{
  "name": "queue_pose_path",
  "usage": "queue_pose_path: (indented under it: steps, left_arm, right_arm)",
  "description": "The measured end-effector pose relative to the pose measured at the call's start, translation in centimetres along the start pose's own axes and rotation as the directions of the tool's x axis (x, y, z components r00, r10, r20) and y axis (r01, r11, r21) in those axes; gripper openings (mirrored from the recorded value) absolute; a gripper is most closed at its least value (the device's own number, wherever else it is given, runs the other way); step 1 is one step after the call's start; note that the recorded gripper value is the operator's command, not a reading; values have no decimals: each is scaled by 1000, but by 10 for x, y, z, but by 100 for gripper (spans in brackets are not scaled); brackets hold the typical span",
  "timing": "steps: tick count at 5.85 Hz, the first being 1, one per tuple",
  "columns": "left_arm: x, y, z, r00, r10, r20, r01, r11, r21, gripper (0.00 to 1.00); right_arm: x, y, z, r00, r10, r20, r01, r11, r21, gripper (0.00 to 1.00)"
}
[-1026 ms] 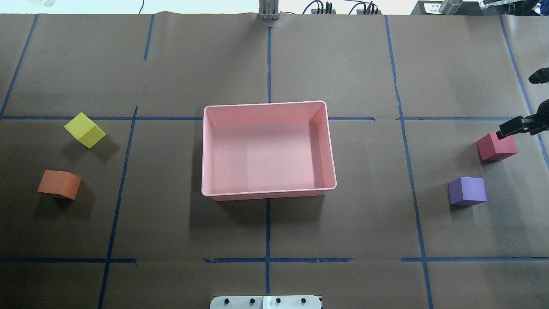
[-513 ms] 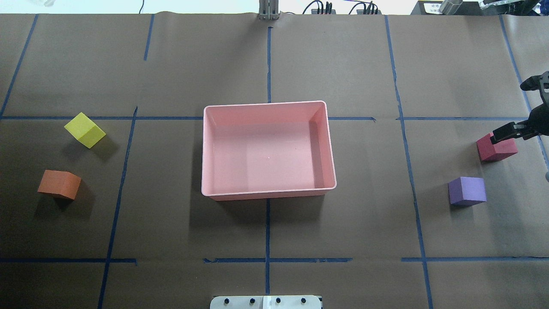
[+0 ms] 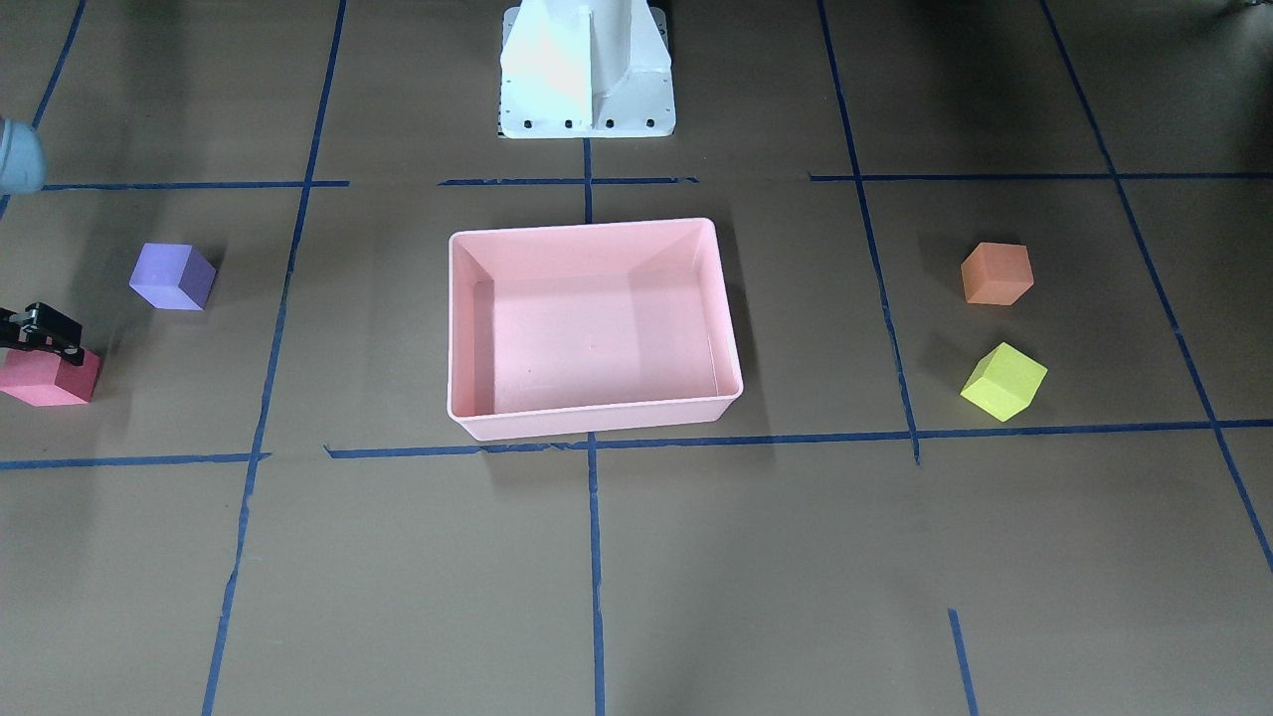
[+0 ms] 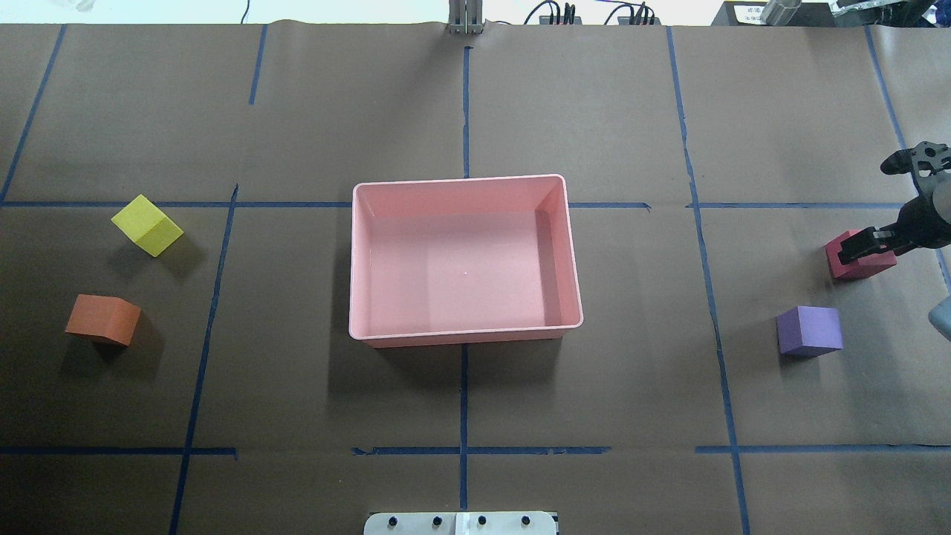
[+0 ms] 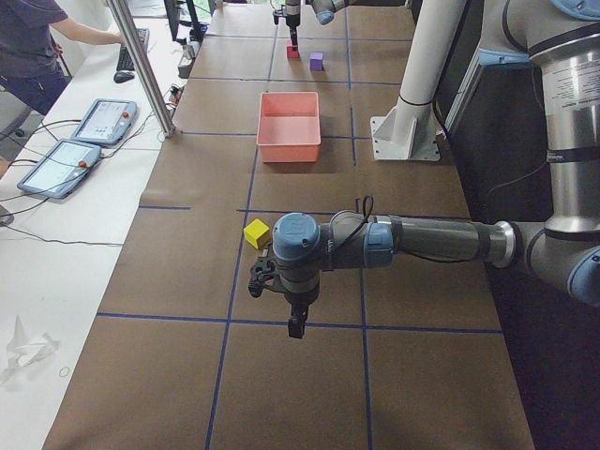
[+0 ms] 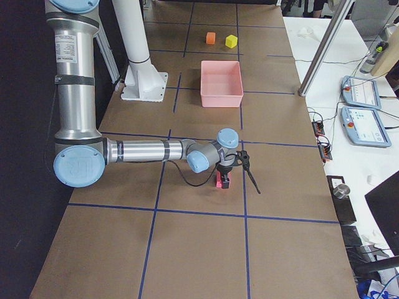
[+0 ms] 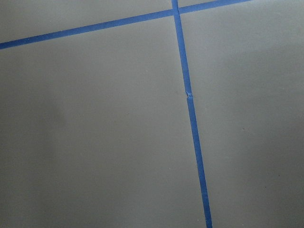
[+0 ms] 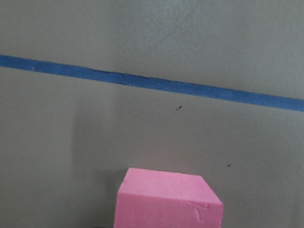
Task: Place blocks into pink bin with both arms
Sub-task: 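Lower the right gripper onto the pink cube and close on it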
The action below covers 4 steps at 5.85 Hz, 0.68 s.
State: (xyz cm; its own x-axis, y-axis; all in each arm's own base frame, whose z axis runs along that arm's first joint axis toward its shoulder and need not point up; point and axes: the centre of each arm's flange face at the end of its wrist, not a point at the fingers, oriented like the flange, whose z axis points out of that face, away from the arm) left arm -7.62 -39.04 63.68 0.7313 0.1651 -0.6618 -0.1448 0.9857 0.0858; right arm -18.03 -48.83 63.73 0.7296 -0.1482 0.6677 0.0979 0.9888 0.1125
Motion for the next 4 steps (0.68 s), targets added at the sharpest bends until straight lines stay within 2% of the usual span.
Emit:
queue_pose_path:
  steps: [1, 3, 4]
  left_arm:
    - [0, 0, 0, 1000, -1, 0, 1, 1000, -1, 100]
    - [0, 0, 0, 1000, -2, 0, 2, 1000, -2, 100]
    - [0, 0, 1, 1000, -1, 0, 1, 1000, -1, 100]
  right_arm:
    - [-3, 0, 6, 1000, -9, -7, 8, 1000, -6, 37]
    - [-18, -10, -1, 1000, -26, -2, 26, 1000, 14, 36]
    - [-40, -24, -16, 1000, -25, 18, 24, 999, 41, 37]
